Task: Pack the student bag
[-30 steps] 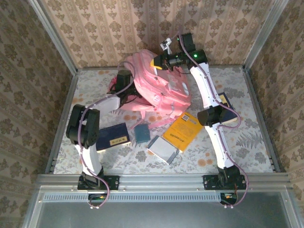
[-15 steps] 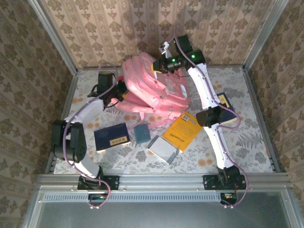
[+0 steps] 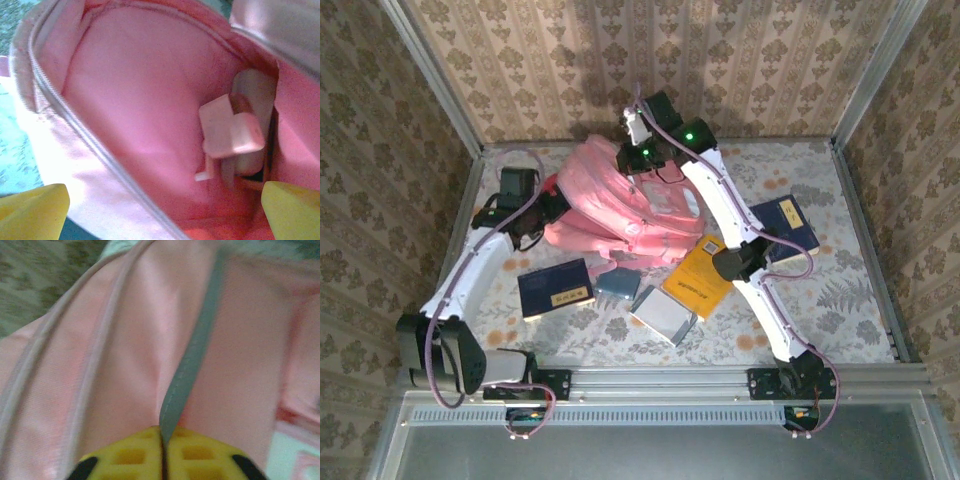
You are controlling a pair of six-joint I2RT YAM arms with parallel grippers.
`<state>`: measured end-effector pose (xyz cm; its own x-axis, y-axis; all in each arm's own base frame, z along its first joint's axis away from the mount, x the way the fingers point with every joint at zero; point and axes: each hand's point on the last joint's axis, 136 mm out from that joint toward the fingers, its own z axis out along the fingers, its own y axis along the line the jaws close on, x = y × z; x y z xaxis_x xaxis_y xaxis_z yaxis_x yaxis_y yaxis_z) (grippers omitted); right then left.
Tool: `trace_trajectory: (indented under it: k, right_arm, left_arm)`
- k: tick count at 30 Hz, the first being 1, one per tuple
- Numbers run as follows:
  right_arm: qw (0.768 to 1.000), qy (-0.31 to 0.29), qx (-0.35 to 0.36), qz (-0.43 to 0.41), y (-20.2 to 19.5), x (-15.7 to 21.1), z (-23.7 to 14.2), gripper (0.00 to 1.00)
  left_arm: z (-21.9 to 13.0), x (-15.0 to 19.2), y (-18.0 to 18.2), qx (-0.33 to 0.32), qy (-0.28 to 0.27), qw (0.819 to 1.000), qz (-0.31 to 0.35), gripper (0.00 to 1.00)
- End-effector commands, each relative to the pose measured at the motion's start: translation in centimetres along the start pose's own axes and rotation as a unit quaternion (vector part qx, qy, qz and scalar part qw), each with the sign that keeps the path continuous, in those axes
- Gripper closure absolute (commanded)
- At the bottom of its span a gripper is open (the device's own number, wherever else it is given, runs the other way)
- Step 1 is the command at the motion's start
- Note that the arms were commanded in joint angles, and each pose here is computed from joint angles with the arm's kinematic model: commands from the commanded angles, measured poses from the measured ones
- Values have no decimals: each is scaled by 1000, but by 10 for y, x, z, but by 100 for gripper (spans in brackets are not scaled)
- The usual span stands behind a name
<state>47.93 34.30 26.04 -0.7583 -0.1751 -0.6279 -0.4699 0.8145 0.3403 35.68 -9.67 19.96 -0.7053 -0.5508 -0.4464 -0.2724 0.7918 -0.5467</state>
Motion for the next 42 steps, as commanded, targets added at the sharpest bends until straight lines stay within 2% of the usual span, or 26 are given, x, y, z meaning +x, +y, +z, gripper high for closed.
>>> trace_trajectory:
  k: [1, 4, 9, 13, 18, 25, 28, 34, 38, 42]
  right_arm:
    - [985, -7, 175, -8, -85, 0, -3, 77]
    - [983, -7, 185, -12, -86, 0, -3, 67]
    - [983, -26, 183, -20, -79, -11, -26, 52]
    - [977, -30, 212, -22, -88, -14, -49, 50]
    - [956, -12, 290, -36, -111, -8, -80, 50]
    - [940, -11, 335, -68, -110, -8, -134, 48]
    - [934, 29, 347, -78, -114, 11, -137, 46]
    - [904, 118, 397, -109, -129, 65, -135, 44]
    - [909, 98, 390, -105, -135, 95, -133, 42]
    - [921, 58, 372, -100, -136, 120, -137, 44]
  left_arm:
    - [-26, -1, 2, 8, -19, 1000, 20, 0]
    - [-27, 0, 6, 1, -21, 999, 30, 0]
    - [-9, 3, 12, 7, 15, 1000, 24, 0]
    - [8, 9, 11, 11, 43, 999, 21, 0]
    - [24, 13, 2, 25, 69, 997, 24, 0]
    - [41, 31, -10, 36, 97, 994, 27, 0]
    - [49, 45, -17, 38, 115, 992, 38, 0]
    - [57, 64, -23, 33, 124, 990, 53, 0]
    - [74, 72, -28, 23, 144, 987, 65, 0]
    - [92, 54, -50, 30, 139, 986, 85, 0]
